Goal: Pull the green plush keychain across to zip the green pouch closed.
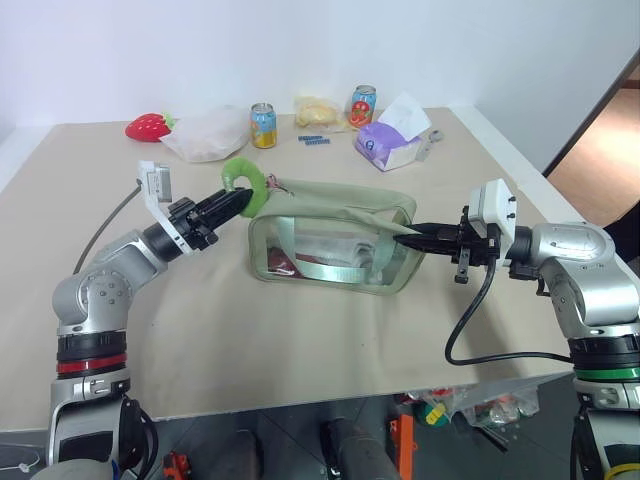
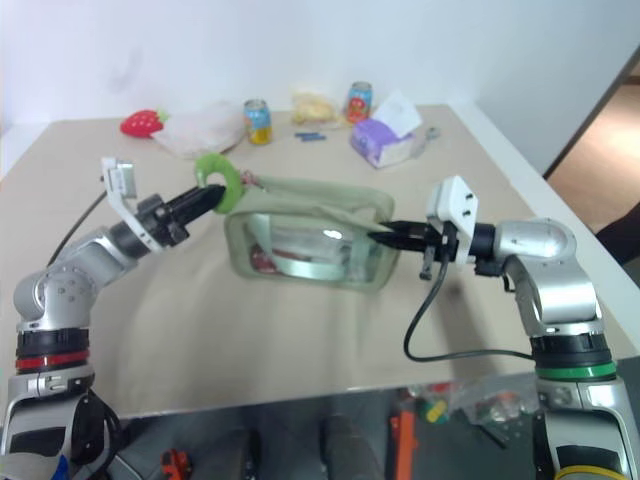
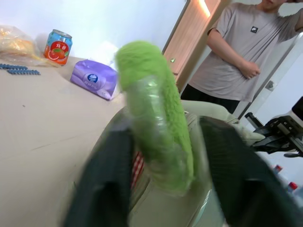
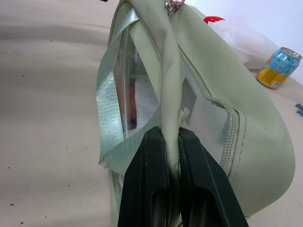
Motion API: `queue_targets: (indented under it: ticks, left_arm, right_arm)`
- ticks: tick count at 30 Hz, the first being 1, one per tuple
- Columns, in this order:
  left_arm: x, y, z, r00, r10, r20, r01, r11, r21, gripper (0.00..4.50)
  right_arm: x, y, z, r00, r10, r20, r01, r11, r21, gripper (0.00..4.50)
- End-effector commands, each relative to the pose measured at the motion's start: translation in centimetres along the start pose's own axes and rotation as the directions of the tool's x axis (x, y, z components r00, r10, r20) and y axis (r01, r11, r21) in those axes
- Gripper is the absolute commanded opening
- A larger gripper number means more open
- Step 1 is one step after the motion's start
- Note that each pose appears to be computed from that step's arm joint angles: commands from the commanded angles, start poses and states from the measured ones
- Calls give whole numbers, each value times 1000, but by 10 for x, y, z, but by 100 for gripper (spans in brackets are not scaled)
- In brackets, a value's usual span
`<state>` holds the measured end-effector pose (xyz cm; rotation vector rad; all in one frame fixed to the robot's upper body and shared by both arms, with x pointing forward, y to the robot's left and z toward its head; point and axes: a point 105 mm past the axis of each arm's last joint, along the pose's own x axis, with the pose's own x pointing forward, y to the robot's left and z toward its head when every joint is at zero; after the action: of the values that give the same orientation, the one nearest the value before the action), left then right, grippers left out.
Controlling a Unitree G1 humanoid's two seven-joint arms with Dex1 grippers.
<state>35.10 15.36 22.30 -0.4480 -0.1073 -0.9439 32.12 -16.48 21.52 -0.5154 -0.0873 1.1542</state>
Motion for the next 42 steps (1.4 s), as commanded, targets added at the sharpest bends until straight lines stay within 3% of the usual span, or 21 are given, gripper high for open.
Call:
queue_targets:
  ticks: [1,2,9,15,20,26,31,38,39,41,42]
  left_arm:
    - [4,-7,13,999,-34,40,33,999,26,34]
    - [4,-8,12,999,-36,37,35,999,28,2]
    - [8,-14,20,997,-67,35,65,996,58,2]
    - [42,-52,41,979,-206,3,202,965,165,2]
    - [70,-73,29,947,-312,-84,322,927,191,2]
    - [92,-66,7,938,-293,-183,331,914,232,2]
    - [91,-57,-6,916,-262,-303,352,888,295,2]
    - [76,-63,3,891,-294,-346,402,865,300,232]
    - [74,-63,5,891,-287,-350,400,863,309,248]
    - [66,-60,12,892,-271,-362,394,859,328,335]
    - [62,-58,16,893,-257,-370,387,858,337,343]
  right_arm:
    - [-2,-3,2,1000,-1,-20,0,1000,-25,0]
    - [-2,-3,2,1000,-1,-21,0,1000,-25,0]
    - [-1,-3,2,1000,0,-24,0,1000,-26,0]
    - [-3,-6,3,1000,-5,-28,5,999,-33,0]
    - [-3,-7,3,999,-9,-30,8,999,-36,0]
    - [-2,-6,3,999,-17,-27,16,999,-38,0]
    - [-2,-5,4,999,-26,-25,25,999,-39,0]
    - [-1,-4,3,999,-26,-23,25,999,-38,0]
    - [-1,-4,3,999,-25,-23,24,999,-38,0]
    - [0,-4,4,1000,-22,-22,22,999,-38,0]
    - [0,-4,3,1000,-21,-21,20,999,-38,0]
